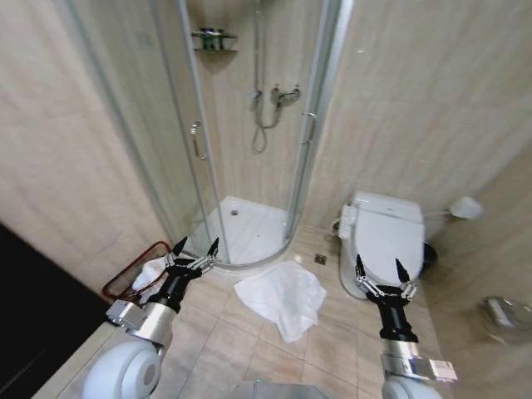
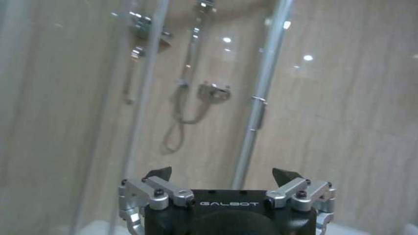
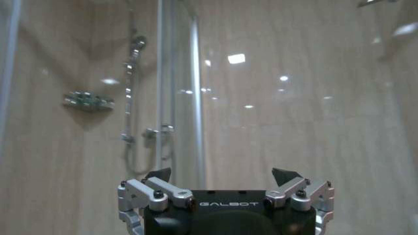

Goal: Discard the used towel into the hamper.

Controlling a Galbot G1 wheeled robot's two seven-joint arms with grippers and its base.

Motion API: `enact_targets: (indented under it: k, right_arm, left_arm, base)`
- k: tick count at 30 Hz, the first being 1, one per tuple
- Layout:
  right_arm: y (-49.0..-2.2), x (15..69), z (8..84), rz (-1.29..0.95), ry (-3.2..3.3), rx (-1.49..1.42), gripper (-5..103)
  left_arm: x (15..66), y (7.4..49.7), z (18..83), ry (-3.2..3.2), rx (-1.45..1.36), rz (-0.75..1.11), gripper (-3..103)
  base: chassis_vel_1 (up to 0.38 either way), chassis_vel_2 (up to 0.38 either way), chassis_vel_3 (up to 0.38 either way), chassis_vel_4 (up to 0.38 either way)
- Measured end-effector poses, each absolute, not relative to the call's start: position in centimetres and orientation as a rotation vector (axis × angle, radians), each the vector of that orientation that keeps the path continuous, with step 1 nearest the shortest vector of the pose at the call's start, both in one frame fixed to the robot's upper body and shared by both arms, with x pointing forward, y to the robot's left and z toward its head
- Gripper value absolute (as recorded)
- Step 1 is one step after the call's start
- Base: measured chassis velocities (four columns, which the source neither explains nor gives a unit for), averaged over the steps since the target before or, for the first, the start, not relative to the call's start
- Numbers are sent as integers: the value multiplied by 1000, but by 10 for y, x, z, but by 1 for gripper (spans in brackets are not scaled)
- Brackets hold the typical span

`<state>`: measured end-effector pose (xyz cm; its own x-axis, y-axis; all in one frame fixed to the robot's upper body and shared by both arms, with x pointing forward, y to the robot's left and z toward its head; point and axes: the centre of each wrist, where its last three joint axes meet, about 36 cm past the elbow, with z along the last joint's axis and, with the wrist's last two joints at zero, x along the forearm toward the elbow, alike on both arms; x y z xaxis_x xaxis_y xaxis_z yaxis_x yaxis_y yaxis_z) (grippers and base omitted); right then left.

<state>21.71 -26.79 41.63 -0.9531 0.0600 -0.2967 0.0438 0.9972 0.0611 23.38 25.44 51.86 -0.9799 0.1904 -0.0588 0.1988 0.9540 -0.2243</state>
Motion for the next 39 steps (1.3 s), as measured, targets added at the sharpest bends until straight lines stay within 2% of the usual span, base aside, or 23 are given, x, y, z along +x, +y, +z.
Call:
enact_targets:
  k: [11,39]
  right_arm:
    - [-269,214,407,90,2859,72,100]
    - [-275,213,382,97,2871,69,100]
  left_arm:
    - [234,254,519,3069,306,-358,100]
    - [234,254,519,3069,306,-358,100]
  base:
    - [-108,-109,-106,-118]
    - [10,12,9,11]
